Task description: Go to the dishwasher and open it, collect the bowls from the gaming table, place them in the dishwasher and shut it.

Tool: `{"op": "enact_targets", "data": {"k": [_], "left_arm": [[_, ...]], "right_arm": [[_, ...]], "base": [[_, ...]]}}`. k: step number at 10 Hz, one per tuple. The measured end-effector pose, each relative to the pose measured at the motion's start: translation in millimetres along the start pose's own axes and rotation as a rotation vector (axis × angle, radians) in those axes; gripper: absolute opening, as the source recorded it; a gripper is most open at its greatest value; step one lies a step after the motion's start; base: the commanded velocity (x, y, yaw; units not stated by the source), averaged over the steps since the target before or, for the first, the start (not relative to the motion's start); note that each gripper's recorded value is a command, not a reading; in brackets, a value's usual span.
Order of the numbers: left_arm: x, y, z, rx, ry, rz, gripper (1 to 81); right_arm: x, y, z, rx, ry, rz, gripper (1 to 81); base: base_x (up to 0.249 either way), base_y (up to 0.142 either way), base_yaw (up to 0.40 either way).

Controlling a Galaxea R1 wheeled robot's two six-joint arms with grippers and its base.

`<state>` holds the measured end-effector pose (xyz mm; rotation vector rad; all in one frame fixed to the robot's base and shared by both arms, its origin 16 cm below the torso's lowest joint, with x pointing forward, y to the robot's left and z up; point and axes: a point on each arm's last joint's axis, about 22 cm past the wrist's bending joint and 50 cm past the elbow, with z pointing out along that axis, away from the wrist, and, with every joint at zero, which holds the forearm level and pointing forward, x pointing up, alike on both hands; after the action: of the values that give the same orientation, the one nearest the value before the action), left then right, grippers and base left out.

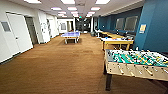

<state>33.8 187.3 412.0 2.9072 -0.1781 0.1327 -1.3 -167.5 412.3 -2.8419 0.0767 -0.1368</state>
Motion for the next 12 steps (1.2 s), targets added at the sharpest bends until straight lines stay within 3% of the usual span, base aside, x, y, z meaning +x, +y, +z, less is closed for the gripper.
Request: {"op": "enact_targets", "data": {"k": [5, 7, 9, 12], "left_arm": [[0.5, 0.2, 0.0, -0.001, 0.002, -0.001, 81.1], [-17.7, 1.2, -0.2, -0.002, -0.019, -0.005, 81.1], [3.7, -1.2, -0.5, 0.001, 0.012, -0.001, 81.1], [-5.0, 0.2, -0.2, -0.001, -0.002, -0.004, 81.1]], "right_arm": [[-0.7, -5.1, 1.0, 0.006, -0.001, 0.001, 81.1], [-21.8, -8.1, 0.5, 0.01, -0.029, 0.005, 81.1], [-1.8, -8.1, 1.4, 0.01, 0.003, 0.0, 81.1], [-8.2, -8.3, 1.2, 0.01, -0.009, 0.002, 81.1]], "base": [[0.032, 0.0, 0.0], [0.113, 0.0, 0.0], [0.137, 0.0, 0.0], [0.158, 0.0, 0.0]]}}
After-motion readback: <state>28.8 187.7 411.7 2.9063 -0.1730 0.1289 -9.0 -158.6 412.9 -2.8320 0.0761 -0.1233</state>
